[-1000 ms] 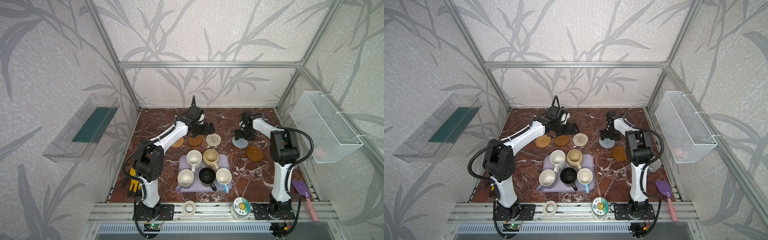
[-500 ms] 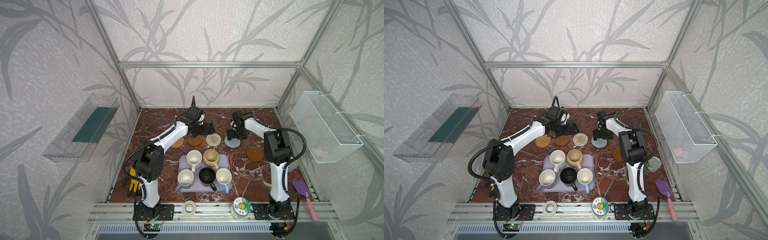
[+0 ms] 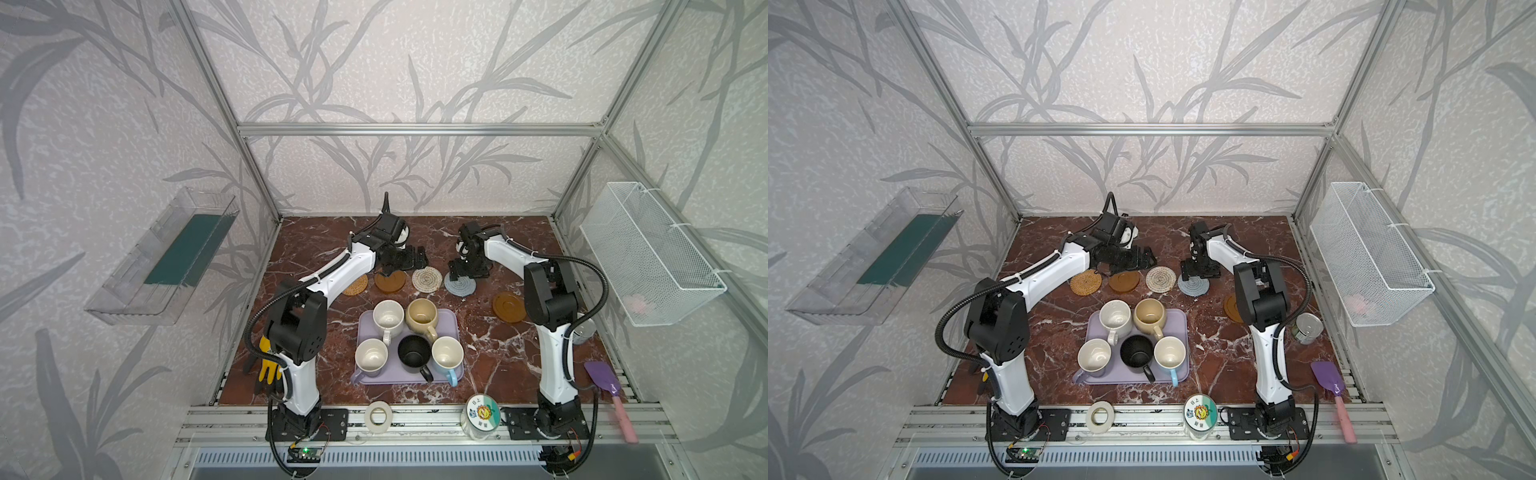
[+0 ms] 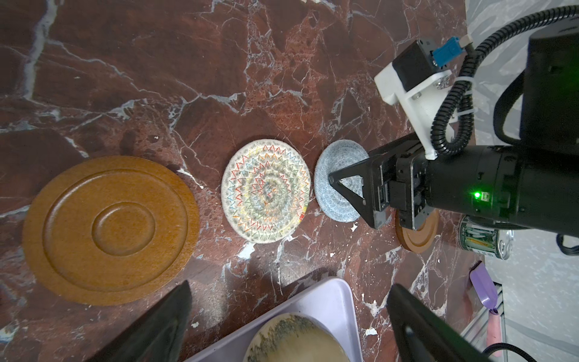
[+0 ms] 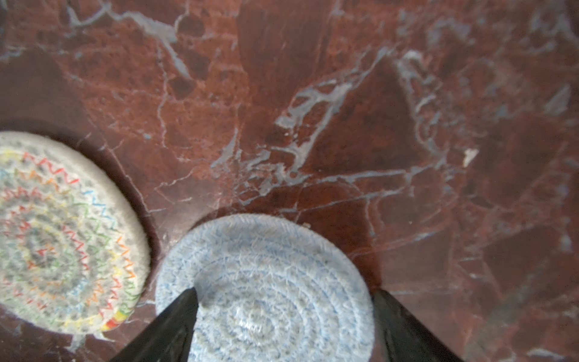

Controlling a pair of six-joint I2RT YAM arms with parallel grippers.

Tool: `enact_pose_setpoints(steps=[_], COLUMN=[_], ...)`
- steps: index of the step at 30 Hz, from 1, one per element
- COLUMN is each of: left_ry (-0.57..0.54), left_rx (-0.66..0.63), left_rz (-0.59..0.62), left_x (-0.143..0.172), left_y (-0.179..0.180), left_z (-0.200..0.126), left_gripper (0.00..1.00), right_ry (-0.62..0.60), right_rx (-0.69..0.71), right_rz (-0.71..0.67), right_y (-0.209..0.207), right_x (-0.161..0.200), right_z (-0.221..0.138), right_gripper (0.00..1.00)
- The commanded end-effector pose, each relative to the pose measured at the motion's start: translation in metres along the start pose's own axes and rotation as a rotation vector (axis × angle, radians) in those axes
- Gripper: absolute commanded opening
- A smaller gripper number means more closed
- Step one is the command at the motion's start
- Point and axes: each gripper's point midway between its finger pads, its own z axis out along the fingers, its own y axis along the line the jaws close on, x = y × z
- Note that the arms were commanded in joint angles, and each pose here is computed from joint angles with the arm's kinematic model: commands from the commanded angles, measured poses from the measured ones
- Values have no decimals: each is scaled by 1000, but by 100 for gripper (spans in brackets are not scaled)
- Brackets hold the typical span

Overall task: Place cups on coasters
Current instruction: Move the coaster to the top-center of the table.

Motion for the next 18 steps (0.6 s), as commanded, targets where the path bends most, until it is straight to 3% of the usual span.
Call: enact_pose_setpoints(steps=[1,9,18], left_ry=[-37,-44,-50], left_rx=[-4,-2,-11], left_rz=[-5,-9,-5], left_x=[-5,-8,-9], left_y=[-2,-3,-2], left_z=[-14,-16,-22], left_gripper=[99,99,99], right_ry=[40,4,-90], right_rx=[36,35,39], right_rz=[12,-3,-20], right_y=[-7,-4,-2], right_x=[6,-11,-20], right_z=[9,-3,-43], right_gripper=[87,87,91])
